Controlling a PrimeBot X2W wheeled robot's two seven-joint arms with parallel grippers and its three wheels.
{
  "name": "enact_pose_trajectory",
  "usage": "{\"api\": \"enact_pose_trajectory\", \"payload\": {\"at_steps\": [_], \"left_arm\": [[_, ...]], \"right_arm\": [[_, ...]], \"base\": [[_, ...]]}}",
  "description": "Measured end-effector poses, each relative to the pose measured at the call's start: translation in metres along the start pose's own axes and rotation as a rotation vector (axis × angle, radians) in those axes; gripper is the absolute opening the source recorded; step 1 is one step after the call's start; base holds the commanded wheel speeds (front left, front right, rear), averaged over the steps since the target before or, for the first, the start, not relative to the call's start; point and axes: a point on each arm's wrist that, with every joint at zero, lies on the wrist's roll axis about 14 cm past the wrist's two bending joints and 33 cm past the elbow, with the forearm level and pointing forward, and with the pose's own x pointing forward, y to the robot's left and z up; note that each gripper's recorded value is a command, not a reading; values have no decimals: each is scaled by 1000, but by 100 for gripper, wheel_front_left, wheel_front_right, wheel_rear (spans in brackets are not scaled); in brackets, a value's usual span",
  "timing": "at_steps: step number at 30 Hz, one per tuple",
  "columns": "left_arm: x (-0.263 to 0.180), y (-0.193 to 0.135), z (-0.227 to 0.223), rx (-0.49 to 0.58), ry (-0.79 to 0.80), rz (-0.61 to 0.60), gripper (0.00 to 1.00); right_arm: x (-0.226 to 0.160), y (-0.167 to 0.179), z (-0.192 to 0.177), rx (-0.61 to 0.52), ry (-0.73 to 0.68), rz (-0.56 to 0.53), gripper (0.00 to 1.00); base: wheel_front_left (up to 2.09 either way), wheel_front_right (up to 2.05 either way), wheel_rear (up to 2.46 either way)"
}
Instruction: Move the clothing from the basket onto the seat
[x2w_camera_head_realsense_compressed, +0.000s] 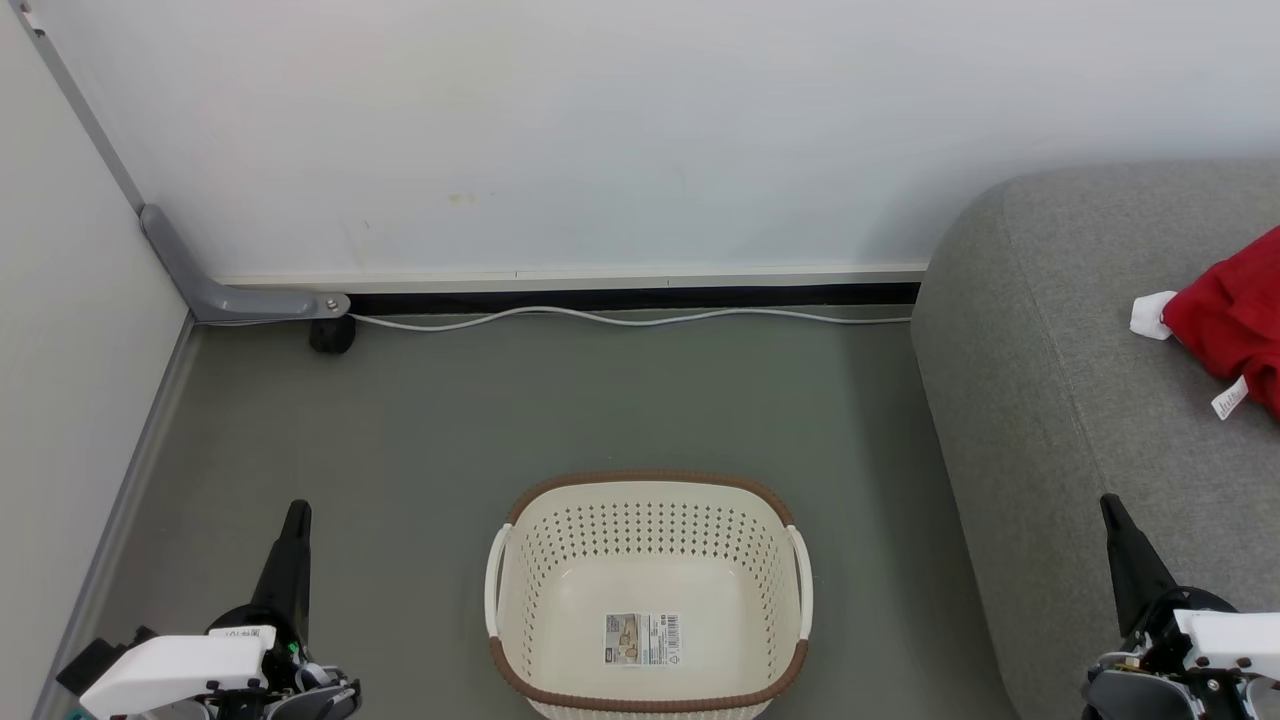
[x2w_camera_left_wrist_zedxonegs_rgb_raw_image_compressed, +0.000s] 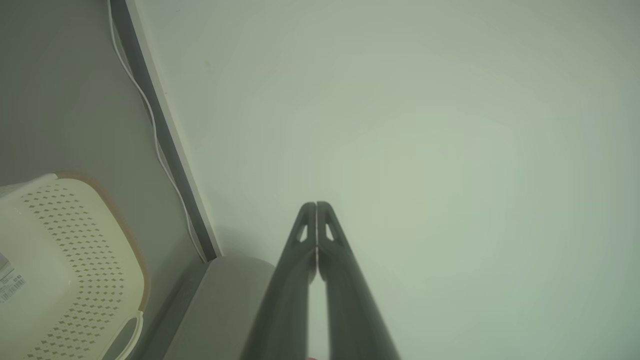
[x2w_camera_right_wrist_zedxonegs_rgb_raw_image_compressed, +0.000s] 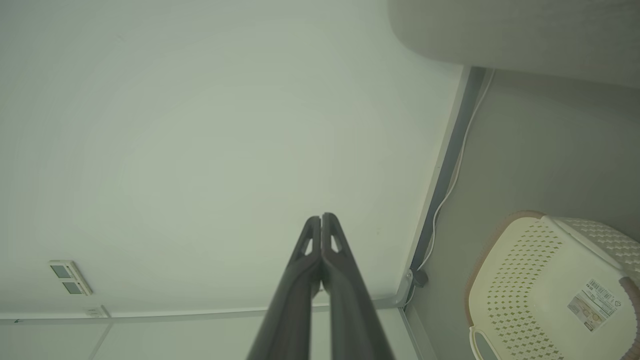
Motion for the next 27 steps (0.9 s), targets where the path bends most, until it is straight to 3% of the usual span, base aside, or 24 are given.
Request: {"api": "enact_pose_trajectory", "payload": {"at_steps": [27], "left_arm": [[0,0,0,-1,0,0,0]], "right_arm": [[0,0,0,0,0,0,0]], "base": [[0,0,0]]}}
